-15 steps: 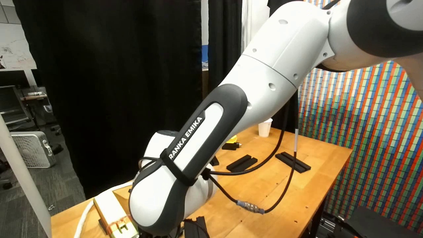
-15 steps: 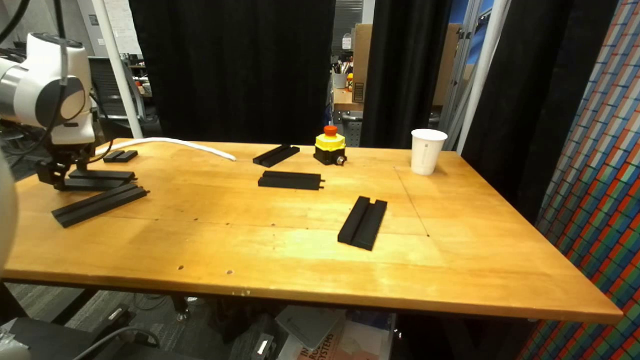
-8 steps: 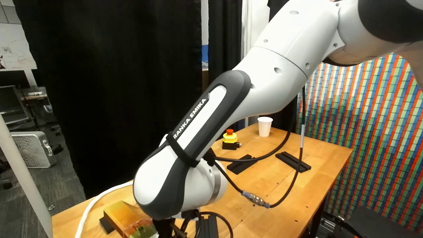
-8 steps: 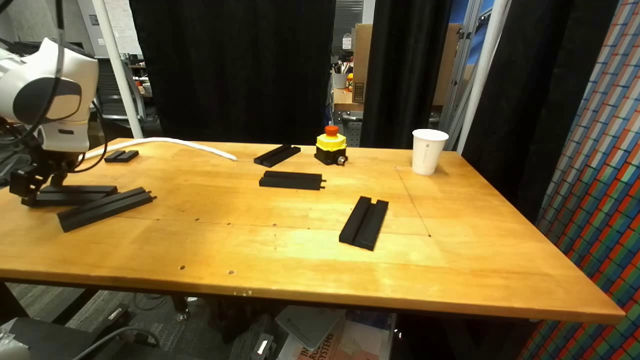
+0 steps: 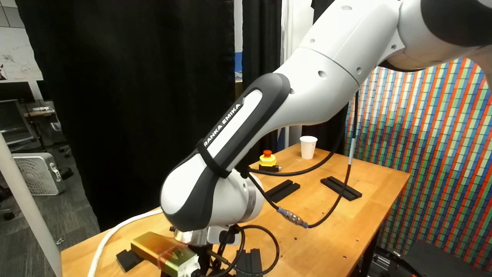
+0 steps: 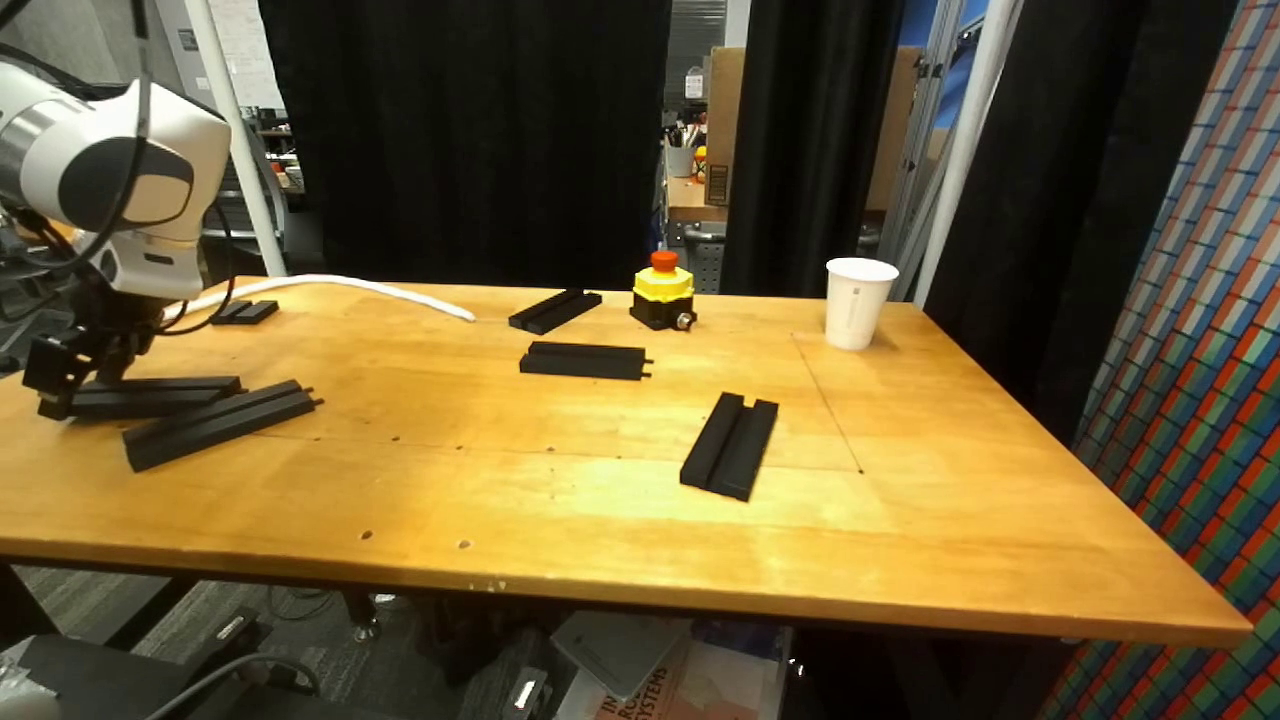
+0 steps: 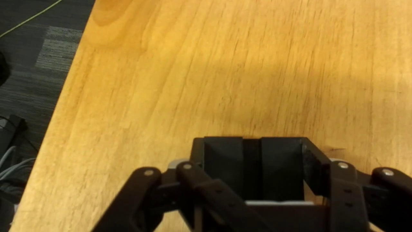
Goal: Connect the four black pieces together
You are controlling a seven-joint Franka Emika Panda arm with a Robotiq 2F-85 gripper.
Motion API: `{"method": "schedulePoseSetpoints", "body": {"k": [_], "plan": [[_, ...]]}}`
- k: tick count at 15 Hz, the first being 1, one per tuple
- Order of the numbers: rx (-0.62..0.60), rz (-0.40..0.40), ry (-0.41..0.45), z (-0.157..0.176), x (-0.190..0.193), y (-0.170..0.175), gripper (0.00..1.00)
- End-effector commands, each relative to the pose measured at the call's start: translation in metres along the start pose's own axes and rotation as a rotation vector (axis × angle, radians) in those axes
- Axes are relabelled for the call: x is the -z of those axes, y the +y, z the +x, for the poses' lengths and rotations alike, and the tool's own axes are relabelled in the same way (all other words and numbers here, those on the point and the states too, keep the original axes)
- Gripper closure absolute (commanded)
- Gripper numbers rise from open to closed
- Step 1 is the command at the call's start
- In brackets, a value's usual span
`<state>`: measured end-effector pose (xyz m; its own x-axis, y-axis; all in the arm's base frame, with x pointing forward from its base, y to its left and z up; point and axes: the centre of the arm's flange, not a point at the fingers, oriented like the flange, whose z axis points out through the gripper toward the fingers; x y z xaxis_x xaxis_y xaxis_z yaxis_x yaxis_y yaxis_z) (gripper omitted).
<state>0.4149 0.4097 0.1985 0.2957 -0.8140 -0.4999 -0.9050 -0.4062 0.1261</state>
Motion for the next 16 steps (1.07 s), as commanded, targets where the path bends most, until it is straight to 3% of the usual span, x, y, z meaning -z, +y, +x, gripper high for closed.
{"method": "schedulePoseSetpoints", "body": {"k": [1, 10, 11, 12, 16], "plan": [[-0.009, -0.050, 0.039, 0.016, -0.019, 0.011, 0.54], [0.003, 0.036, 0.061, 0.017, -0.030, 0.001, 0.54], [0.008, 0.042, 0.057, 0.016, -0.030, 0.001, 0.38], [0.008, 0.049, 0.060, 0.016, -0.029, 0.002, 0.07], [0.024, 0.087, 0.098, 0.013, -0.025, 0.005, 0.00]]}}
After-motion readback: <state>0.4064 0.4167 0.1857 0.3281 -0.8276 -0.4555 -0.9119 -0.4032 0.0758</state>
